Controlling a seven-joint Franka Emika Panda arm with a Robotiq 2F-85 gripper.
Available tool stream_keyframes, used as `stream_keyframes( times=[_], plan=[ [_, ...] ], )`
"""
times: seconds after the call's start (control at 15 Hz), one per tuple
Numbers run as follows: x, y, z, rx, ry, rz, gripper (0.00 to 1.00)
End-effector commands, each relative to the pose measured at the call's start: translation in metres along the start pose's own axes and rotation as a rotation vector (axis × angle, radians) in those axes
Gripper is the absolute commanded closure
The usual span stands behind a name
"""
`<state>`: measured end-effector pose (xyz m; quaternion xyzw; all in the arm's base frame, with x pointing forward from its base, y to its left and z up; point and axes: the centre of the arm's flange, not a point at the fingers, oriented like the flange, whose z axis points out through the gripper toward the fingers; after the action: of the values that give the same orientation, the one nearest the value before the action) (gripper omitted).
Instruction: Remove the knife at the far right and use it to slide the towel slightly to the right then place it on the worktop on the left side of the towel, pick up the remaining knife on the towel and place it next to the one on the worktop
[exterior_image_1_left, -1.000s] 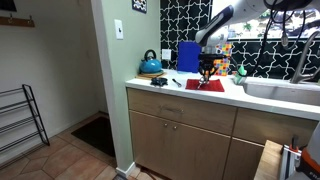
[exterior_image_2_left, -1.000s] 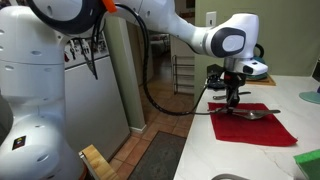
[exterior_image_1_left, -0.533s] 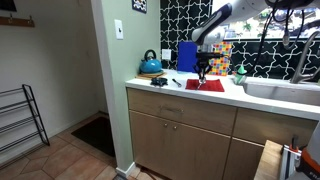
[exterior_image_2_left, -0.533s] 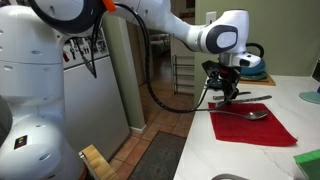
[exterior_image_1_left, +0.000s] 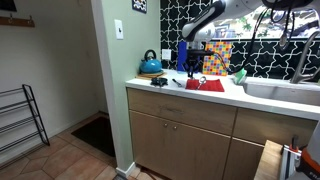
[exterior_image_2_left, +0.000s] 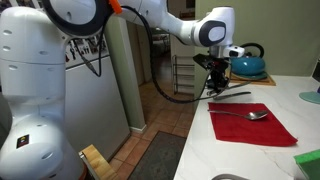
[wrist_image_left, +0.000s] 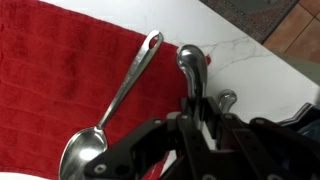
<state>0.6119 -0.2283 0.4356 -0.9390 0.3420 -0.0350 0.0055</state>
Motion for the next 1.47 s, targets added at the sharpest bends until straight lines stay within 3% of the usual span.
stream_keyframes(
  times=[0.0,0.47,1.4],
  plan=[
    [0.022,-0.019,-0.005,0.023,-0.044,-0.050,0.95],
    [0.054,-0.053,0.008,0.041,-0.081,-0.070,0.95],
    [0.082,-0.096,0.055,0.049,-0.074,-0.034,0.95]
  ],
)
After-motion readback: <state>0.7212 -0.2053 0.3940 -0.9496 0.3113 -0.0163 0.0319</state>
